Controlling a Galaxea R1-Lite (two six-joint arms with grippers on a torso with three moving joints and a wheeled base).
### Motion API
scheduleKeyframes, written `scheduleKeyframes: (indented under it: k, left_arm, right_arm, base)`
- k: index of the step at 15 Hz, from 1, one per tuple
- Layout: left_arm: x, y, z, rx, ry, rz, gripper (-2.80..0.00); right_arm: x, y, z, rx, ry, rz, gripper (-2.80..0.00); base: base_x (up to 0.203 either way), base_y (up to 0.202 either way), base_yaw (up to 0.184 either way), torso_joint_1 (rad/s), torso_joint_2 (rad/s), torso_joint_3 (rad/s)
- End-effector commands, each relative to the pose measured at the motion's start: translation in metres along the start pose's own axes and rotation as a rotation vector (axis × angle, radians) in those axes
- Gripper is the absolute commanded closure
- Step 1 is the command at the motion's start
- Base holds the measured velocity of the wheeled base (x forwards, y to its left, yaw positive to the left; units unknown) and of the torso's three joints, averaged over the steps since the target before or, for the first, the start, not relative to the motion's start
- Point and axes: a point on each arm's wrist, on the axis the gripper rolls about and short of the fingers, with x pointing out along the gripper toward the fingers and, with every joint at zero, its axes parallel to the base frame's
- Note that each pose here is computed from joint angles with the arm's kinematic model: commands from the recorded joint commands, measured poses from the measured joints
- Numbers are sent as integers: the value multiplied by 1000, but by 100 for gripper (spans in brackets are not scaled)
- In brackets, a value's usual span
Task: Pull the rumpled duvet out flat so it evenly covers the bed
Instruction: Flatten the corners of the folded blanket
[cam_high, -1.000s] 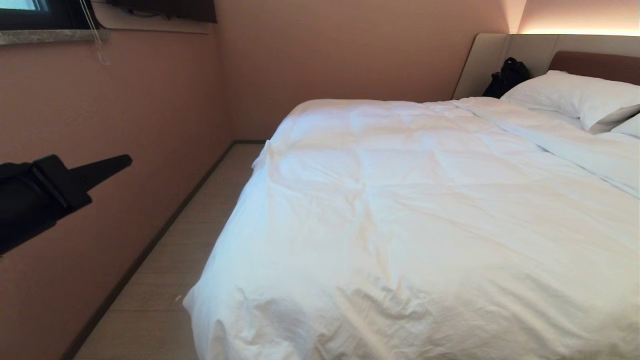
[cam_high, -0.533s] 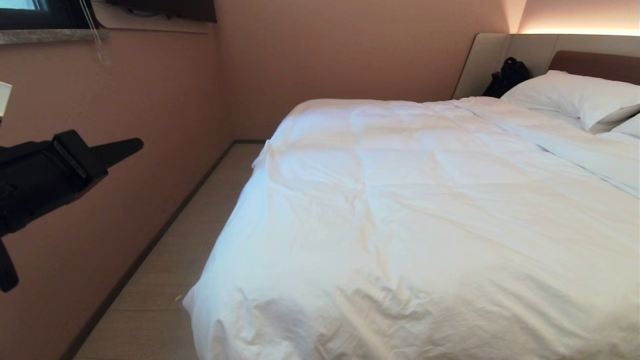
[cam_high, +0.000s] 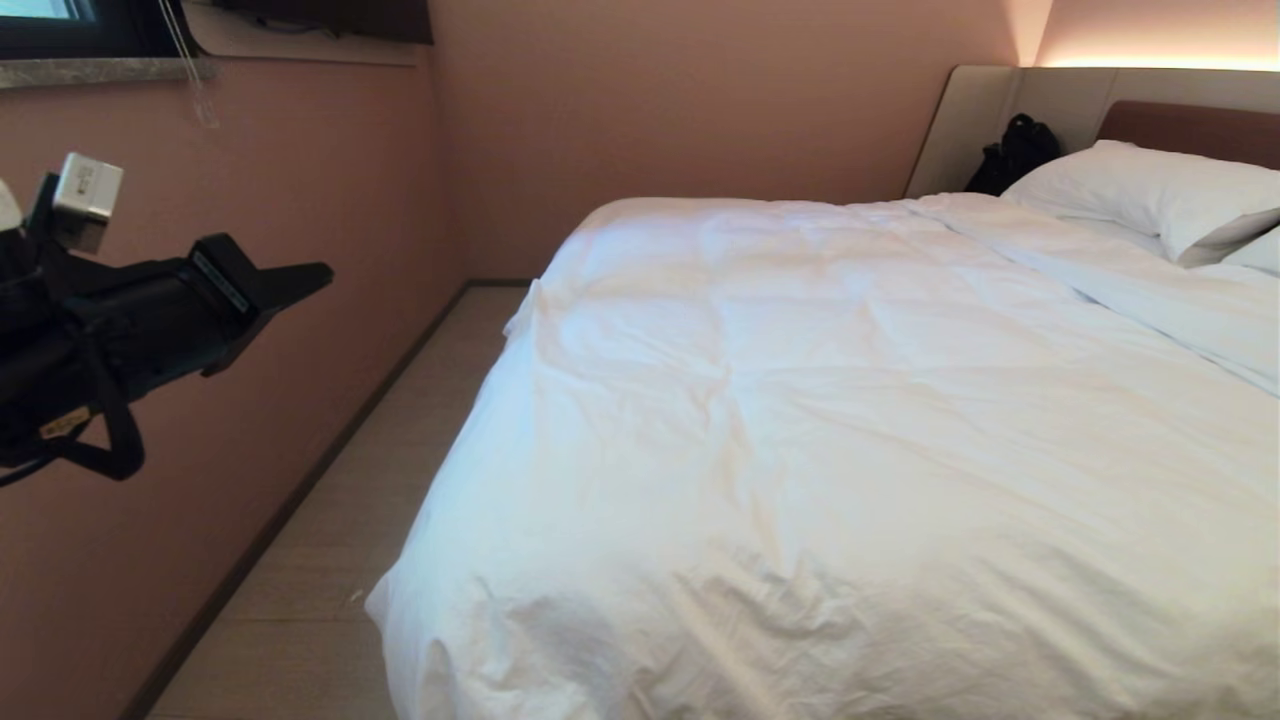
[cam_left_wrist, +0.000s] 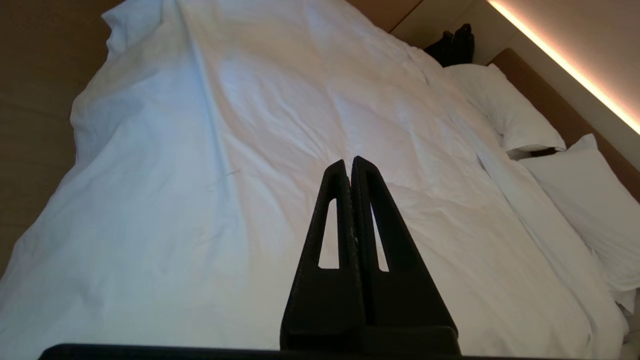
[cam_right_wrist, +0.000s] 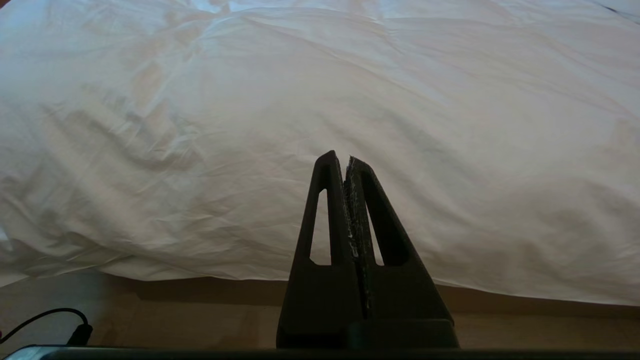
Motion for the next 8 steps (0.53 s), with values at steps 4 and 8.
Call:
scheduleKeyframes:
  k: [4,8]
  left_arm:
    - [40,22,-31,-55,126,32,0]
    - [52,28,-40,-88,133,21,0]
  right_arm:
    - [0,0,0,-1,-1,1,0]
    - [0,0,0,-1,-1,1,0]
  base:
    - [0,0,0,0,0,0]
    - [0,0,0,0,0,0]
